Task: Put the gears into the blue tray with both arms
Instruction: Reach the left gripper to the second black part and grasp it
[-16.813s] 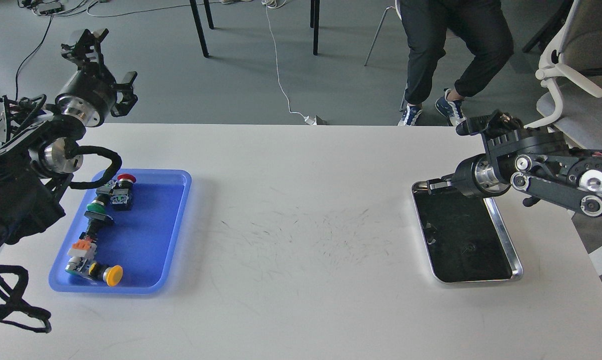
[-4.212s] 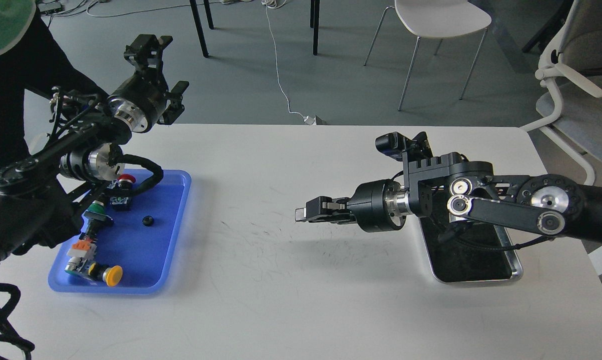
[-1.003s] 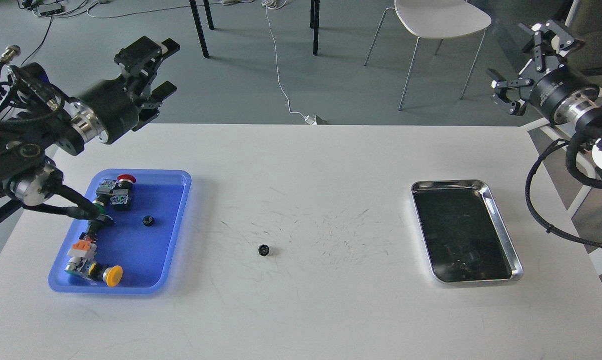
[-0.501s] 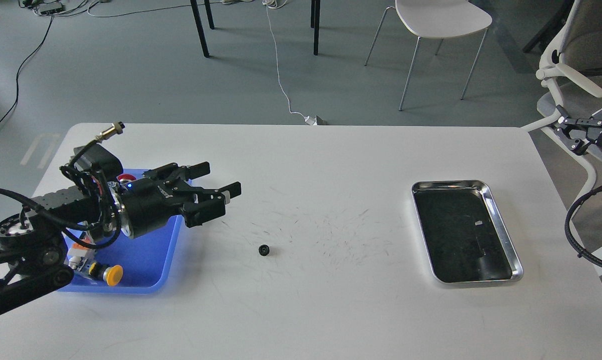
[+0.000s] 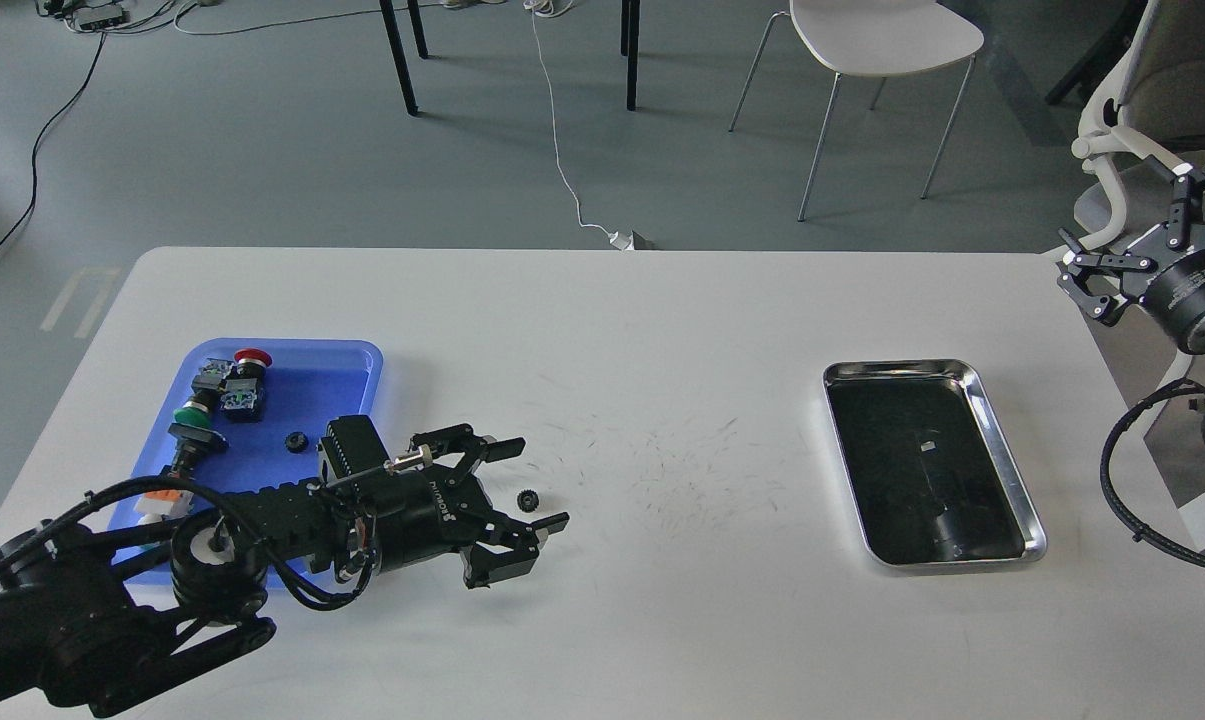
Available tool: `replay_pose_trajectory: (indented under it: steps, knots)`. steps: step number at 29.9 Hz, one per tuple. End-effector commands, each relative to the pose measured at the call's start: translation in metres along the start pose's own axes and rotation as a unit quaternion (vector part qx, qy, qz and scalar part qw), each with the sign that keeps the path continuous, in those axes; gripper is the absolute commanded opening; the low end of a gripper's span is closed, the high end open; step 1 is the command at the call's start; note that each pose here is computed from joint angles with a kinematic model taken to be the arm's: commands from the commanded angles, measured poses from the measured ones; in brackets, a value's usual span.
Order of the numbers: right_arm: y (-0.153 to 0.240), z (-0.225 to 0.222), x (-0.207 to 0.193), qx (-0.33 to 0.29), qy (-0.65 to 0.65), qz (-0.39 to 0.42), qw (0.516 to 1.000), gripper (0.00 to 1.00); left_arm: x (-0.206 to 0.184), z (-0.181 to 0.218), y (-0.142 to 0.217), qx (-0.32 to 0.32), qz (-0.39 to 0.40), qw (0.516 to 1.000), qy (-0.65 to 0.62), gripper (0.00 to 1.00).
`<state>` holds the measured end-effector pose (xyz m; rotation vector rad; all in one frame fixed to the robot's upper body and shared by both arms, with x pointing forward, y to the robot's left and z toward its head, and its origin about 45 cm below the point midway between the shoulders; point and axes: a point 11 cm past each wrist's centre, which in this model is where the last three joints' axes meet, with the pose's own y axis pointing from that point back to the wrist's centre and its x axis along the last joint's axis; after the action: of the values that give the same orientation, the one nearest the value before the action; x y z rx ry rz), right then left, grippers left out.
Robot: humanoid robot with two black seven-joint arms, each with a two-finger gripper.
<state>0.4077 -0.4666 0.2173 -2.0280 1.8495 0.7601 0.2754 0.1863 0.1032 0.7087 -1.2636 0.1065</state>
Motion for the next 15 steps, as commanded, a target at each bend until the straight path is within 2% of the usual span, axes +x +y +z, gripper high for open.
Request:
replay_pose_trajectory:
  steps: [1,6,10,15]
  knots:
    - [0.005,0.011,-0.001,-0.014,0.001,-0.005,1.000,0.94,-0.011,0.003,-0.006,0.001,0.001,1.000,0.012,0.90]
    - [0.009,0.022,0.000,-0.025,-0.002,-0.008,1.000,0.95,-0.024,-0.009,-0.003,0.018,-0.009,1.000,0.012,0.83]
    - [0.008,0.023,-0.001,-0.026,-0.003,-0.008,1.000,0.95,-0.027,-0.011,-0.004,0.022,-0.008,1.000,0.012,0.66]
    - [0.008,0.025,-0.001,-0.029,-0.001,-0.008,1.000,0.95,-0.034,-0.011,-0.003,0.026,-0.013,0.999,0.016,0.51]
